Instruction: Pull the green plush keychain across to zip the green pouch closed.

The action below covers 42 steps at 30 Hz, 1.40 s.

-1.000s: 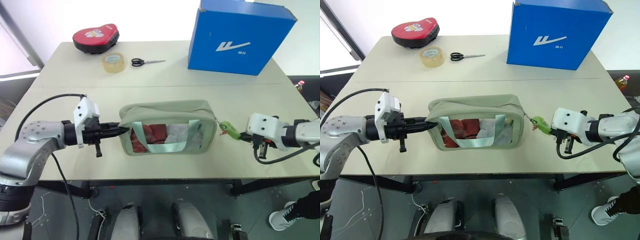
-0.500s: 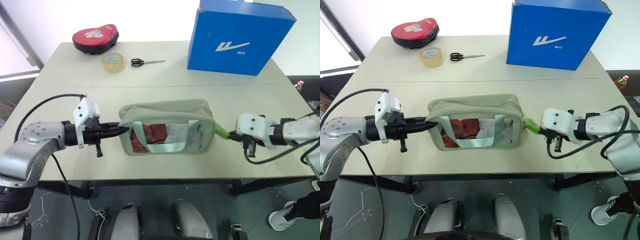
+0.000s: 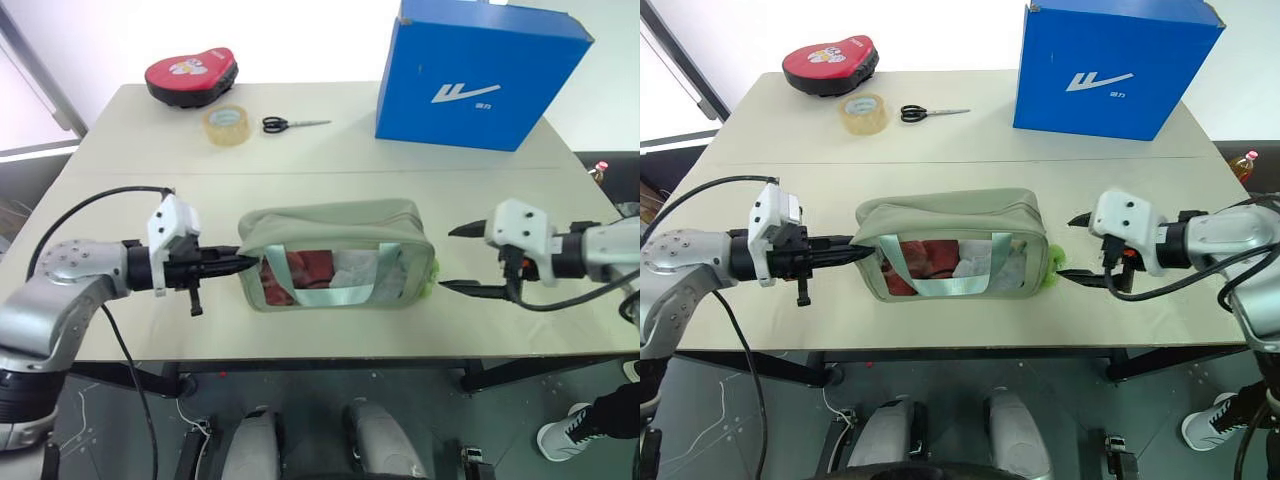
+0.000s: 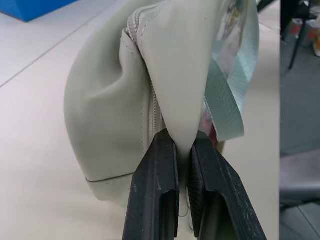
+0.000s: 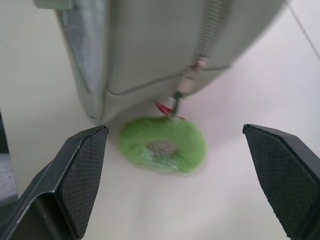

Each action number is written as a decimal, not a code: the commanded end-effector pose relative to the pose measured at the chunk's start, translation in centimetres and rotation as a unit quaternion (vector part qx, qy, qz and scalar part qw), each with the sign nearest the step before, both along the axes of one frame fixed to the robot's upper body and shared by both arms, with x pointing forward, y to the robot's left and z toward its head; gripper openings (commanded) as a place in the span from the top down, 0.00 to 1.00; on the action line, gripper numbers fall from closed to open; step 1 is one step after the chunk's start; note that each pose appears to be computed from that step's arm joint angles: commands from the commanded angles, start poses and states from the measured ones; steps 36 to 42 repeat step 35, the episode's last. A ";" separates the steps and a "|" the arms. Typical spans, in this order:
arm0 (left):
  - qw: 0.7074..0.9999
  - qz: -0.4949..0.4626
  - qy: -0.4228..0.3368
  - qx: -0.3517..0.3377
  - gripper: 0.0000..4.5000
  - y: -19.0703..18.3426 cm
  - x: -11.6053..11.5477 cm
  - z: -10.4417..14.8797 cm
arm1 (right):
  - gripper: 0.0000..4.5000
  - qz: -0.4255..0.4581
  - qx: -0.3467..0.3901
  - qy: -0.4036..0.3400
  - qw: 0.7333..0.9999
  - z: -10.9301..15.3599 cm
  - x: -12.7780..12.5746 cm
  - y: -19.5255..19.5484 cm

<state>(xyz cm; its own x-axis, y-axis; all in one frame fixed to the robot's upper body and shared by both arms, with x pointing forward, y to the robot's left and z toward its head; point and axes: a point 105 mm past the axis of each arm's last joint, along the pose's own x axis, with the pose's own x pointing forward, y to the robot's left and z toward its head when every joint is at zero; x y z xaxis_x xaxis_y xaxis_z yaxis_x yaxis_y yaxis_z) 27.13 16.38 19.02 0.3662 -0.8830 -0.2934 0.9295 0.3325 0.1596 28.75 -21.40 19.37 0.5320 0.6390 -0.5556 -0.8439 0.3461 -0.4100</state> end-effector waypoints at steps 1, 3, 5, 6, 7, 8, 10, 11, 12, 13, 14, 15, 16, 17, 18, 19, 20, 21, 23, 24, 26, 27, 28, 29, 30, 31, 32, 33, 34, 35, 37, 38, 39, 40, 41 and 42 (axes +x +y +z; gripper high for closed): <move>1.000 -0.020 0.000 -0.004 0.73 0.5 -0.7 2.1 | 0.00 0.005 0.009 -0.029 1.000 1.7 0.3 -0.1; 1.000 -0.025 -0.006 0.005 0.51 0.8 -0.8 2.6 | 0.00 0.007 0.015 -0.031 0.999 1.7 0.5 0.0; 1.000 -0.029 -0.008 0.008 0.28 1.1 -1.0 3.1 | 0.00 0.007 0.022 -0.034 0.999 1.8 0.7 0.1; 0.999 -0.031 -0.010 0.012 0.19 1.3 -1.2 3.3 | 0.00 0.006 0.024 -0.035 0.999 1.9 0.8 0.1; 0.999 -0.032 -0.011 0.015 0.05 1.6 -1.3 3.4 | 0.00 0.005 0.025 -0.036 0.999 1.9 0.9 0.1; 0.999 -0.027 -0.015 0.024 0.02 2.1 -1.3 3.6 | 0.00 0.005 0.025 -0.037 0.999 2.0 0.9 -0.1; 0.999 -0.017 -0.037 0.036 0.02 3.0 -1.1 4.2 | 0.00 0.005 0.027 -0.038 0.999 2.2 0.9 -0.2; 0.998 -0.011 -0.046 0.040 0.02 3.5 -1.0 4.4 | 0.00 0.006 0.029 -0.039 0.999 2.3 0.8 -0.2; 0.998 -0.007 -0.049 0.041 0.02 3.9 -1.0 4.7 | 0.00 0.007 0.035 -0.041 0.999 2.5 0.8 -0.2; 0.998 -0.006 -0.049 0.038 0.02 4.5 -1.1 5.0 | 0.00 0.011 0.043 -0.044 0.998 2.8 0.8 -0.1; 0.998 -0.006 -0.049 0.037 0.02 4.8 -1.2 5.2 | 0.00 0.014 0.049 -0.045 0.998 3.0 0.7 -0.1; 0.998 -0.005 -0.050 0.036 0.02 5.3 -1.3 5.3 | 0.00 0.017 0.056 -0.046 0.997 3.3 0.6 0.0; 0.998 0.002 -0.049 0.038 0.02 5.9 -1.2 5.3 | 0.00 0.022 0.069 -0.047 0.996 3.6 0.4 0.0; 0.998 0.007 -0.049 0.041 0.02 6.4 -1.1 5.2 | 0.00 0.028 0.081 -0.047 0.995 3.9 0.2 0.1; 0.998 0.011 -0.047 0.045 0.02 6.8 -1.1 5.1 | 0.00 0.034 0.092 -0.048 0.994 4.3 0.0 0.1; 0.998 0.010 -0.044 0.047 0.02 7.0 -1.1 5.0 | 0.00 0.041 0.103 -0.049 0.993 4.6 -0.2 0.1; 0.998 0.008 -0.042 0.046 0.02 7.0 -1.2 4.9 | 0.00 0.046 0.111 -0.048 0.992 4.9 -0.4 0.1; 0.998 0.010 -0.038 0.043 0.02 7.1 -1.2 4.8 | 0.00 0.053 0.121 -0.048 0.990 5.4 -0.7 0.2; 0.999 0.011 -0.034 0.040 0.02 7.1 -1.2 4.7 | 0.00 0.062 0.133 -0.046 0.988 5.9 -1.1 0.2; 0.999 0.010 -0.034 0.040 0.02 7.0 -1.2 4.6 | 0.00 0.067 0.139 -0.045 0.987 6.1 -1.3 0.3; 0.999 0.006 -0.027 0.031 0.02 6.5 -1.2 4.3 | 0.00 0.081 0.163 -0.038 0.983 6.5 -1.8 0.9; 0.999 0.004 -0.024 0.027 0.02 6.3 -1.3 4.1 | 0.00 0.085 0.170 -0.034 0.981 6.4 -2.0 1.1; 1.000 0.004 -0.021 0.021 0.02 6.1 -1.4 3.9 | 0.00 0.085 0.173 -0.030 0.981 6.1 -2.1 1.3; 1.000 0.006 -0.015 0.015 0.02 5.9 -1.5 3.6 | 0.00 0.080 0.172 -0.031 0.981 5.6 -2.1 1.4; 1.000 0.010 -0.009 0.011 0.02 5.7 -1.6 3.3 | 0.00 0.074 0.173 -0.029 0.982 5.1 -2.0 1.4; 1.000 0.014 -0.001 0.008 0.02 5.6 -1.8 2.8 | 0.00 0.068 0.177 -0.033 0.981 4.8 -2.0 1.5; 1.000 0.015 0.002 0.007 0.02 5.5 -2.0 2.4 | 0.00 0.064 0.180 -0.031 0.981 4.5 -2.0 1.4; 1.000 0.019 0.007 0.001 0.02 5.5 -2.2 2.2 | 0.00 0.058 0.183 -0.028 0.981 4.3 -2.0 1.3; 1.000 0.020 0.012 -0.006 0.02 5.4 -2.4 2.0 | 0.00 0.053 0.185 -0.028 0.981 4.2 -2.0 1.2; 0.999 0.025 0.012 -0.017 0.02 5.3 -2.5 2.1 | 0.00 0.050 0.186 -0.027 0.981 4.2 -2.1 1.1; 0.999 0.025 0.012 -0.017 0.02 5.3 -2.5 2.1 | 0.00 0.050 0.186 -0.027 0.981 4.2 -2.1 1.1; 0.999 0.025 0.012 -0.017 0.02 5.3 -2.5 2.1 | 0.00 0.050 0.186 -0.027 0.981 4.2 -2.1 1.1; 0.999 0.025 0.012 -0.017 0.02 5.3 -2.5 2.1 | 0.00 0.050 0.186 -0.027 0.981 4.2 -2.1 1.1; 0.999 0.025 0.012 -0.017 0.02 5.3 -2.5 2.1 | 0.00 0.050 0.186 -0.027 0.981 4.2 -2.1 1.1; 0.999 0.025 0.012 -0.017 0.02 5.3 -2.5 2.1 | 0.00 0.050 0.186 -0.027 0.981 4.2 -2.1 1.1; 0.999 0.025 0.012 -0.017 0.02 5.3 -2.5 2.1 | 0.00 0.050 0.186 -0.027 0.981 4.2 -2.1 1.1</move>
